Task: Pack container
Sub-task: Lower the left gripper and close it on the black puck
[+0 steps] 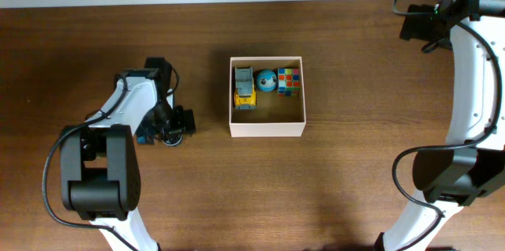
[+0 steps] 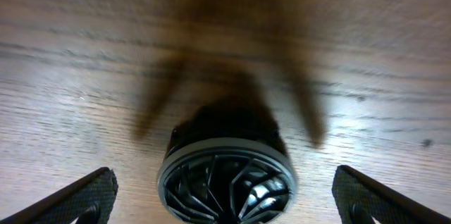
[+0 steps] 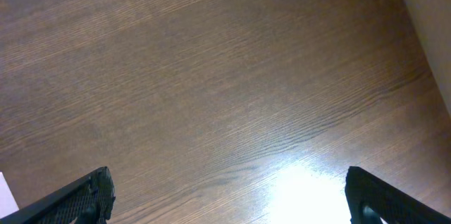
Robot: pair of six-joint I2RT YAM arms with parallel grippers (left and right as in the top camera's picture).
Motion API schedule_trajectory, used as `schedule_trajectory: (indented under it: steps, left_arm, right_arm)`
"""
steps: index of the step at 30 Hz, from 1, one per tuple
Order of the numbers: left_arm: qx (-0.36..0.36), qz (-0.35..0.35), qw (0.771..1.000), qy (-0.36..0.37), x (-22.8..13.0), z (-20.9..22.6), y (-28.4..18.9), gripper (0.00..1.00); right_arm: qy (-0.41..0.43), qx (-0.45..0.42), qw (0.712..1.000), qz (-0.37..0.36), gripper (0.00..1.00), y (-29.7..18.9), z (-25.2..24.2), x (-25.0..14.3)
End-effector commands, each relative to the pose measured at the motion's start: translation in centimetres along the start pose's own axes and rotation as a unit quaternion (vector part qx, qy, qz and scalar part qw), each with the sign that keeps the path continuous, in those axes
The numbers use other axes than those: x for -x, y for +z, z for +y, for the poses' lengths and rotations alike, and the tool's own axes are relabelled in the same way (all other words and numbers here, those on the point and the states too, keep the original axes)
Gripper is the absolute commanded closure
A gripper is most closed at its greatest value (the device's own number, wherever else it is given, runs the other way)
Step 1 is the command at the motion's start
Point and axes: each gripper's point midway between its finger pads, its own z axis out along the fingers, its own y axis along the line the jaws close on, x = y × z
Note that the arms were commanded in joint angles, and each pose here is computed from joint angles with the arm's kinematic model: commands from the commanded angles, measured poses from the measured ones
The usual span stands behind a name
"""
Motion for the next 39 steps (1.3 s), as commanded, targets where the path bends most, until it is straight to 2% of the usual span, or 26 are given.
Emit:
schedule_trajectory:
  steps: [1, 5, 9, 17, 18, 21, 28, 39]
  left_arm:
    - [0.006, 0.016, 1.0, 0.015, -0.7, 0.4, 1.4, 0.0]
    - [0.006, 0.012, 1.0, 0.023, -0.6, 0.4, 1.7, 0.01]
    - [0.004, 0.002, 1.0, 0.023, -0.3, 0.4, 2.1, 0.09]
    - [-0.003, -0.03, 0.999, 0.023, 1.2, 0.0, 2.3, 0.11]
    - [-0.004, -0.034, 0.999, 0.023, 1.4, -0.1, 2.3, 0.15]
    - [-0.007, -0.036, 0.999, 0.023, 1.5, -0.2, 2.3, 0.19]
    - [-0.014, -0.026, 0.999, 0.023, 1.1, -0.4, 2.3, 0.35]
    - [-0.014, 0.006, 1.0, 0.022, -0.5, -0.2, 2.3, 0.36]
  right_arm:
    - [-0.001, 0.002, 1.0, -0.001, 0.01, -0.1, 0.1, 0.0]
    - [-0.001, 0.002, 1.0, -0.001, 0.01, -0.1, 0.1, 0.0]
    - [-0.001, 0.002, 1.0, -0.001, 0.01, -0.1, 0.1, 0.0]
    - [-0.001, 0.002, 1.0, -0.001, 0.01, -0.1, 0.1, 0.0]
    - [-0.001, 0.002, 1.0, -0.001, 0.01, -0.1, 0.1, 0.0]
    - [-0.001, 0.002, 1.0, -0.001, 0.01, -0.1, 0.1, 0.0]
    - [-0.001, 0.002, 1.0, -0.001, 0.01, -0.1, 0.1, 0.0]
    - [-0.001, 0.002, 1.0, -0.001, 0.01, -0.1, 0.1, 0.0]
